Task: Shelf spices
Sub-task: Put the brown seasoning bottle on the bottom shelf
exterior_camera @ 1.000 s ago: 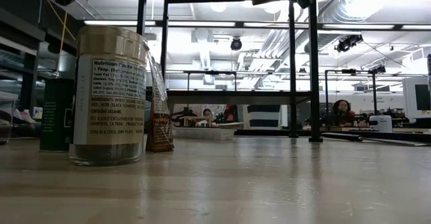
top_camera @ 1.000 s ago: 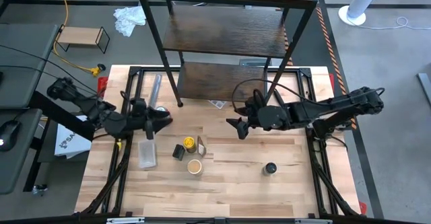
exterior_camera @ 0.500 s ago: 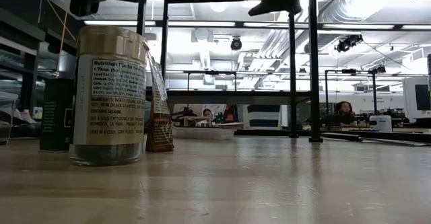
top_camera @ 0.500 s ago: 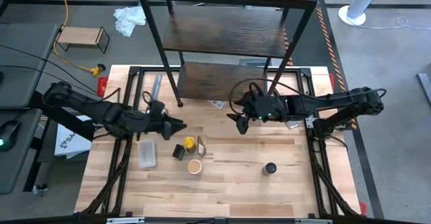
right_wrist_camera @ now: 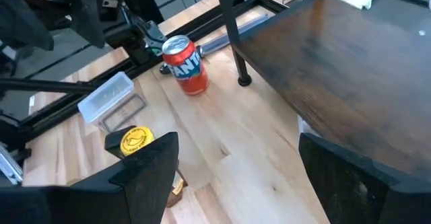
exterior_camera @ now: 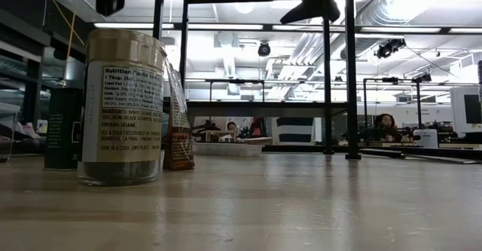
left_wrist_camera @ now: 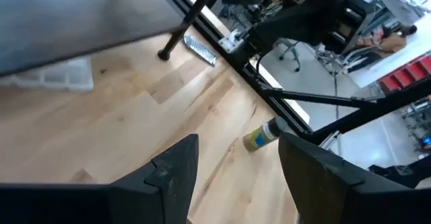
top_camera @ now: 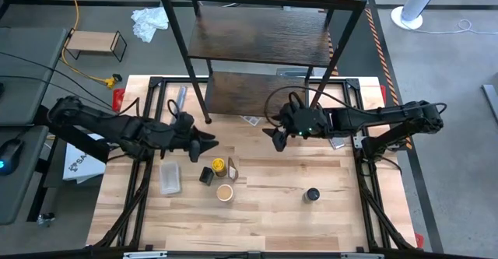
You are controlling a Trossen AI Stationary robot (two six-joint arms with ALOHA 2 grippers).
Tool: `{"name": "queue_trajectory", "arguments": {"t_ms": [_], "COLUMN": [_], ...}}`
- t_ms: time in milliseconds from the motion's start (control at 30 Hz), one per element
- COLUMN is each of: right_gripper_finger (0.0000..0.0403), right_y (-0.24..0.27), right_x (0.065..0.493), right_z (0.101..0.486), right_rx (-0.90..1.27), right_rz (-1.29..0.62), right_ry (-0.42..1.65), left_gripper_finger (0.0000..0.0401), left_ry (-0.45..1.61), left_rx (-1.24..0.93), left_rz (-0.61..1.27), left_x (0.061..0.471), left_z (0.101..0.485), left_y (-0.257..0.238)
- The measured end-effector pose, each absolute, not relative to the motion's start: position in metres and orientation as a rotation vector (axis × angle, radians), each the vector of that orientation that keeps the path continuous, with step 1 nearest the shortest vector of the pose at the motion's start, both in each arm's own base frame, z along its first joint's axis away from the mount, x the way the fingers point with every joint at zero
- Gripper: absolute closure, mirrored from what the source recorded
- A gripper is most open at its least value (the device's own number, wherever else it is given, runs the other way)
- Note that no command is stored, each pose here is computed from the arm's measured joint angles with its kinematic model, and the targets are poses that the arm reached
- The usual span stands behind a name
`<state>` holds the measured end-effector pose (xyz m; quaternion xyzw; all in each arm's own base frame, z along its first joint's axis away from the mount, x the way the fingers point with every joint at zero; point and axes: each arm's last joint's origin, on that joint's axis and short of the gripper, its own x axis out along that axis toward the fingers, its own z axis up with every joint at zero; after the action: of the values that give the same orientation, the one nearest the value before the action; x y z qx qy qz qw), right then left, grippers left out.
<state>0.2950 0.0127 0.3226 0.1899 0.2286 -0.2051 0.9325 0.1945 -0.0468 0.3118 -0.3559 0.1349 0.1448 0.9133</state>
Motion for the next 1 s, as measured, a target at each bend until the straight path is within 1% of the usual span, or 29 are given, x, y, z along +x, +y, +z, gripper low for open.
{"name": "queue_trajectory", "arguments": {"t_ms": [200, 333, 567, 700, 800, 1000], "right_gripper_finger": [0.0098, 0.0098, 0.0098, 0.0098, 0.0098, 0.0098], "right_y": [0.013, 0.013, 0.011, 0.010, 0.009, 0.009], "right_x": [0.295, 0.296, 0.298, 0.298, 0.298, 0.298], "right_z": [0.323, 0.324, 0.328, 0.329, 0.329, 0.329], "right_rx": [0.518, 0.608, 0.707, 0.772, 0.783, 0.758], "right_rz": [-0.449, -0.474, -0.487, -0.536, -0.541, -0.535], "right_ry": [0.439, 0.400, 0.331, 0.292, 0.287, 0.294], "left_gripper_finger": [0.0201, 0.0201, 0.0201, 0.0201, 0.0200, 0.0200], "left_ry": [0.282, 0.333, 0.372, 0.376, 0.358, 0.285], "left_rx": [-0.587, -0.502, -0.351, -0.266, -0.244, -0.282], "left_rz": [0.277, 0.289, 0.261, 0.255, 0.257, 0.272], "left_x": [0.188, 0.184, 0.183, 0.183, 0.184, 0.187], "left_z": [0.316, 0.312, 0.310, 0.311, 0.312, 0.319], "left_y": [-0.045, -0.043, -0.043, -0.043, -0.043, -0.041]}}
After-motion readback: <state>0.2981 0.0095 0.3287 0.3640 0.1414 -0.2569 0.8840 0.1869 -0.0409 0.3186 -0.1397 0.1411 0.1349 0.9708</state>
